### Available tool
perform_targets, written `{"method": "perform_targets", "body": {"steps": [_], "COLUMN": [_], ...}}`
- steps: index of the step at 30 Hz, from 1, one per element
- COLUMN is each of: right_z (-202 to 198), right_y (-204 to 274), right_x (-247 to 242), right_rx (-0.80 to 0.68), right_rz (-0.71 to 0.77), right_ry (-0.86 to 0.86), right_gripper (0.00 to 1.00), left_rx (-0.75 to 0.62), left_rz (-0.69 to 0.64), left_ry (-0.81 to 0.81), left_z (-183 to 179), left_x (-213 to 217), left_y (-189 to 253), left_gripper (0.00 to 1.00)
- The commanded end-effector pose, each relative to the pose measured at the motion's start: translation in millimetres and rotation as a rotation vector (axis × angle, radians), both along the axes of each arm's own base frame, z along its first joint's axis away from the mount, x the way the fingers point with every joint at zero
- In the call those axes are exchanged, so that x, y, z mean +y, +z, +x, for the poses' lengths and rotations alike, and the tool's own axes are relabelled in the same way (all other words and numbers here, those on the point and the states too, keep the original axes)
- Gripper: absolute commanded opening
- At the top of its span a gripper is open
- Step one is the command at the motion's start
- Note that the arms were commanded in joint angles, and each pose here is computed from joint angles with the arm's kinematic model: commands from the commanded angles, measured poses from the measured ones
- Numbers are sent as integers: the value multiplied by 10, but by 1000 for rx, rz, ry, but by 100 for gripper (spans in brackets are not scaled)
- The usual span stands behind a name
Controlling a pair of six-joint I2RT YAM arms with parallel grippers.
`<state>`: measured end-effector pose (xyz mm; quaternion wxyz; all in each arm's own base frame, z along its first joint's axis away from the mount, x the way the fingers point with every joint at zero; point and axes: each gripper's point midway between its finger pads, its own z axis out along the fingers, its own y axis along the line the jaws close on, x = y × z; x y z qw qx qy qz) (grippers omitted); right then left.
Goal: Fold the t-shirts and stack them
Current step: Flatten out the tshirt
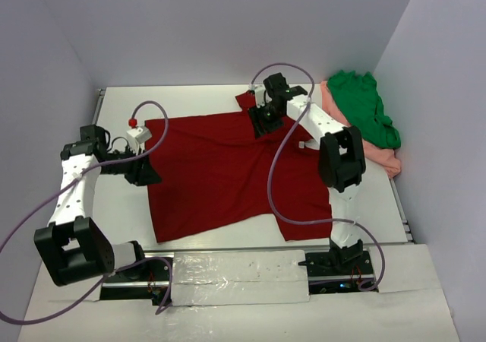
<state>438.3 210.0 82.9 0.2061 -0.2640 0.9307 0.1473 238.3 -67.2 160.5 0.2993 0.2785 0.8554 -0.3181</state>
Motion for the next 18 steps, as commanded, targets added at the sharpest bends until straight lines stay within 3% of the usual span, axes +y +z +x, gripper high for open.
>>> {"method": "perform_targets", "body": {"steps": [1,18], "right_z": [108,144], "right_y": [549,1303], "right_x": [66,-305], "right_rx": [-126,-224], "right_rz": [96,120], "right_ry": [-24,-150], "right_gripper": [61,60], "left_rx": [18,405], "left_rz": [-122,61], "left_ry": [-189,-517], "left_z": [-320,-631], "left_x": [-216,-378], "left_y": [91,-751], "left_gripper": [44,39]}}
